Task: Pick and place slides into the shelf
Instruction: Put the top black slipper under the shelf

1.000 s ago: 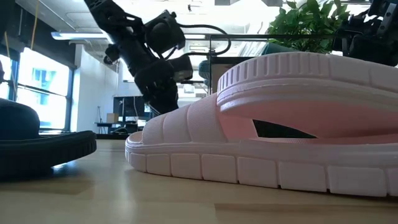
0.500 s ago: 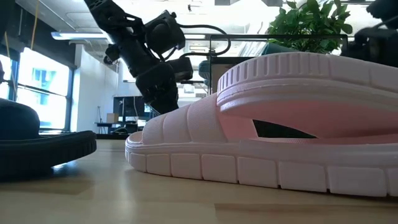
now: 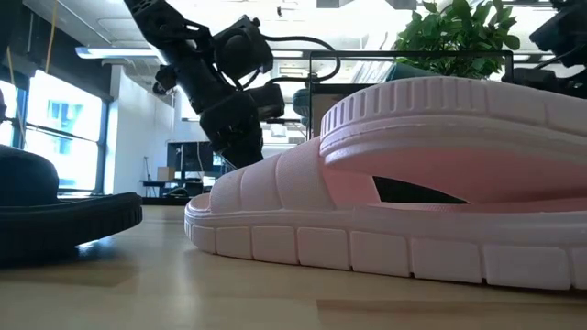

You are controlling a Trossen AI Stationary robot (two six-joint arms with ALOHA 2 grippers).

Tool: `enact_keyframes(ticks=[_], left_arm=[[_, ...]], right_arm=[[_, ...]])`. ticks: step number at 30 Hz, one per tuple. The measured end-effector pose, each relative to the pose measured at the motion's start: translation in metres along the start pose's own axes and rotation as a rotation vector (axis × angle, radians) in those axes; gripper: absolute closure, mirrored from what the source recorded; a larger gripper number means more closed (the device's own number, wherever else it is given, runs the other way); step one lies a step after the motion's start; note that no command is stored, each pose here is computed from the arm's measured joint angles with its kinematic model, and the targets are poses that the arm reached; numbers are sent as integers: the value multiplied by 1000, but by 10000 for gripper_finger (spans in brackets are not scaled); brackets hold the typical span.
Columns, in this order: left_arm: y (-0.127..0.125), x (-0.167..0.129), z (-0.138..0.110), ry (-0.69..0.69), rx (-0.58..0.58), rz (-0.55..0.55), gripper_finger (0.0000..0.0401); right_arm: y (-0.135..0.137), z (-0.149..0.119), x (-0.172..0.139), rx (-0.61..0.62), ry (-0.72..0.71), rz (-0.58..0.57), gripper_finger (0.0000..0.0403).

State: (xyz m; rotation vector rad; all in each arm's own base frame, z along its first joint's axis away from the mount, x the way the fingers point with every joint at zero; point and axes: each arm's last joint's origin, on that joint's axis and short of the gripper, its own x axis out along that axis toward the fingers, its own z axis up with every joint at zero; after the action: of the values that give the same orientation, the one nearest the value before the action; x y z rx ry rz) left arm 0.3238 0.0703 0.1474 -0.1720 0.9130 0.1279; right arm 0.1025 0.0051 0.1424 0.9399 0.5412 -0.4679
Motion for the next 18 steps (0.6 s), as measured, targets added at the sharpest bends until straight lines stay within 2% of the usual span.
enact_keyframes(ticks=[3, 7, 12, 18], left_arm=[[0, 0, 0, -1, 0, -3, 397], [0, 0, 0, -2, 0, -6, 397], [0, 0, 0, -2, 6, -6, 397], [0, 0, 0, -2, 20, -7, 397]], right_arm=[[-1, 2, 0, -33, -19, -11, 403], [-2, 5, 2, -20, -31, -31, 403], [5, 10, 8, -9, -58, 18, 403], [7, 9, 17, -10, -30, -6, 403]])
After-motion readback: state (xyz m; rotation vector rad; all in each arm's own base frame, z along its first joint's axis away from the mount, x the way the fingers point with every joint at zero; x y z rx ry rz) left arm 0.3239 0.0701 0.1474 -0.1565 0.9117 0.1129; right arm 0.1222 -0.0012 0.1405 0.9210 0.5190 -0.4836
